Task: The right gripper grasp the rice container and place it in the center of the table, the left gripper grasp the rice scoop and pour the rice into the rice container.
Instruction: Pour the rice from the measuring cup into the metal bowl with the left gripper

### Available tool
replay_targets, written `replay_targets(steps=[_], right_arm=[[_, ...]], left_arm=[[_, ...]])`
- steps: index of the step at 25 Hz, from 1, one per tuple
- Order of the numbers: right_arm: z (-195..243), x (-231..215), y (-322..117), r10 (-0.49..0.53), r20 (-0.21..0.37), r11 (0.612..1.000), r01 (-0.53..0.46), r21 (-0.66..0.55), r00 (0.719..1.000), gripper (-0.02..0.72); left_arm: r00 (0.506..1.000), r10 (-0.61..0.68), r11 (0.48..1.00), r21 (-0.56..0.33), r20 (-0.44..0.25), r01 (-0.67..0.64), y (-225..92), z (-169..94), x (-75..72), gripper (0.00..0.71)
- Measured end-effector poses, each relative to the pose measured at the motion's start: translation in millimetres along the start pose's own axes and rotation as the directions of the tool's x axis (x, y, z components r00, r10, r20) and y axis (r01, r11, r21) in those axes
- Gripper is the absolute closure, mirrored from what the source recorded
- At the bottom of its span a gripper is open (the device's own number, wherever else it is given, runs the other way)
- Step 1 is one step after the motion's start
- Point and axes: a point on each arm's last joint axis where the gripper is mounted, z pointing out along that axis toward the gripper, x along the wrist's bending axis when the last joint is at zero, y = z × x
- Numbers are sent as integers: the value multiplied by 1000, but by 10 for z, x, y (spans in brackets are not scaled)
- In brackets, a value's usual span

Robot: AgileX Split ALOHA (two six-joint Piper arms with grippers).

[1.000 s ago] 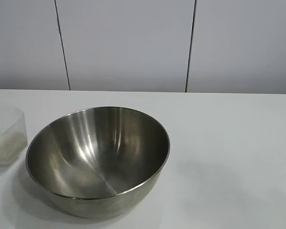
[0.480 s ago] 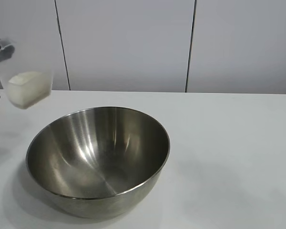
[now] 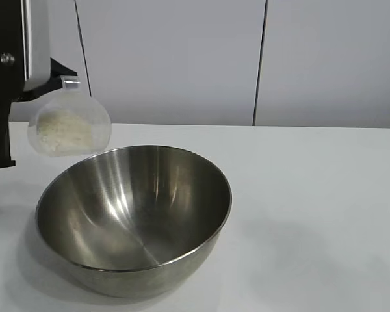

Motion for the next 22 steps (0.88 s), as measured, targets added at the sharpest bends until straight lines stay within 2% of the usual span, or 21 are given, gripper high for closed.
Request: replay_targets(steps=[5, 9, 19, 21, 22], right_arm=[[0, 0, 0, 0, 0, 1000, 0, 0, 1000, 231], [0, 0, 0, 0, 0, 1000, 0, 0, 1000, 231], [0, 0, 0, 0, 0, 1000, 0, 0, 1000, 231], [0, 0, 0, 0, 0, 1000, 0, 0, 1000, 231], [0, 0, 0, 0, 0, 1000, 0, 0, 1000, 231]], left_arm=[[974, 213, 977, 40, -74, -210, 92, 172, 17, 701], [942, 315, 948, 92, -119, -306, 129, 265, 32, 701], [928, 346, 936, 120, -137, -331, 118, 265, 57, 702], [947, 290, 954, 117, -139, -275, 113, 265, 53, 702], [967, 213, 974, 113, -141, -198, 105, 265, 48, 702]])
